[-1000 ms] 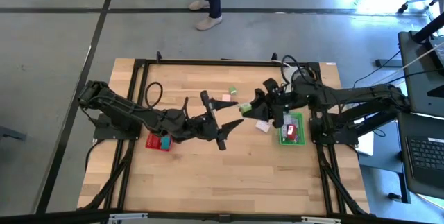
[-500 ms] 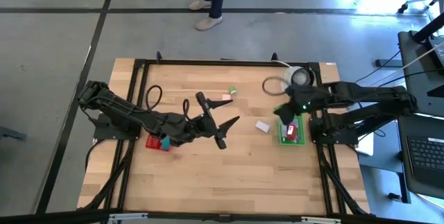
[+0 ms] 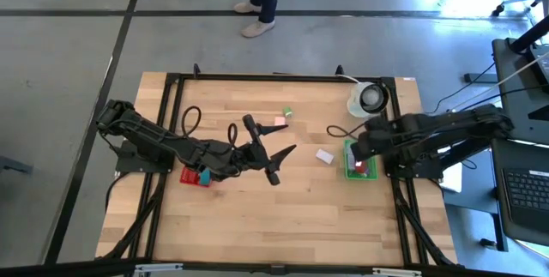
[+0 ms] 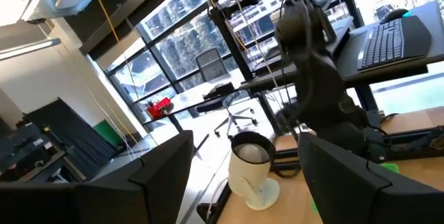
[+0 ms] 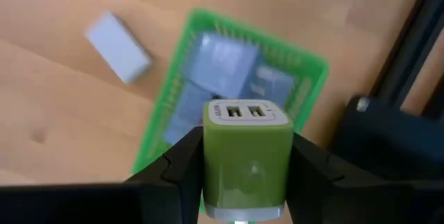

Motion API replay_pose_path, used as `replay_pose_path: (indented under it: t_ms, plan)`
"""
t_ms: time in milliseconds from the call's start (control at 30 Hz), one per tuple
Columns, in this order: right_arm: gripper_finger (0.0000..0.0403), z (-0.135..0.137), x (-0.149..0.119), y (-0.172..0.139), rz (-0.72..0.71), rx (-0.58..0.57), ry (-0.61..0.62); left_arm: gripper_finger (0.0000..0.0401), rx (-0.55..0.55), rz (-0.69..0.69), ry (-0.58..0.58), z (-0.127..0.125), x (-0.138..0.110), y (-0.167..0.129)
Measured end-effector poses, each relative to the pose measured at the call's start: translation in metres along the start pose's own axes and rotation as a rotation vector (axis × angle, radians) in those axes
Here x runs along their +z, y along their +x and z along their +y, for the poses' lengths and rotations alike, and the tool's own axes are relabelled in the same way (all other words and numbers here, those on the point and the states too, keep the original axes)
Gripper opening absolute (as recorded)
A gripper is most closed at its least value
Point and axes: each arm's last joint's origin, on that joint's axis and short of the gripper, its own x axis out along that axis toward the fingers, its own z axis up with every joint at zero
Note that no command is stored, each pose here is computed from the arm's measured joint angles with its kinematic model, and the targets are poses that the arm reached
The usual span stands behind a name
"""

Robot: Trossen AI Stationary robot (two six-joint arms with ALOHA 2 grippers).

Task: Pick & Place Office items
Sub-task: Put the bottom green charger adapter into the green basket

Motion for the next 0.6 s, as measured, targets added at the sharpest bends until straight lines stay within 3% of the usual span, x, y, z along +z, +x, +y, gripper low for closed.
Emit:
replay_pose_path:
  t_ms: [300,600]
  plan:
    - [0.0151,0.002,-0.028,0.035,0.169,0.038,0.054,0.0253,-0.005,0.005,0.008,-0.001,-0.001,0.0]
    - [0.0152,0.002,-0.04,0.039,0.173,0.036,0.066,0.0253,-0.018,0.032,0.044,-0.002,-0.004,0.0]
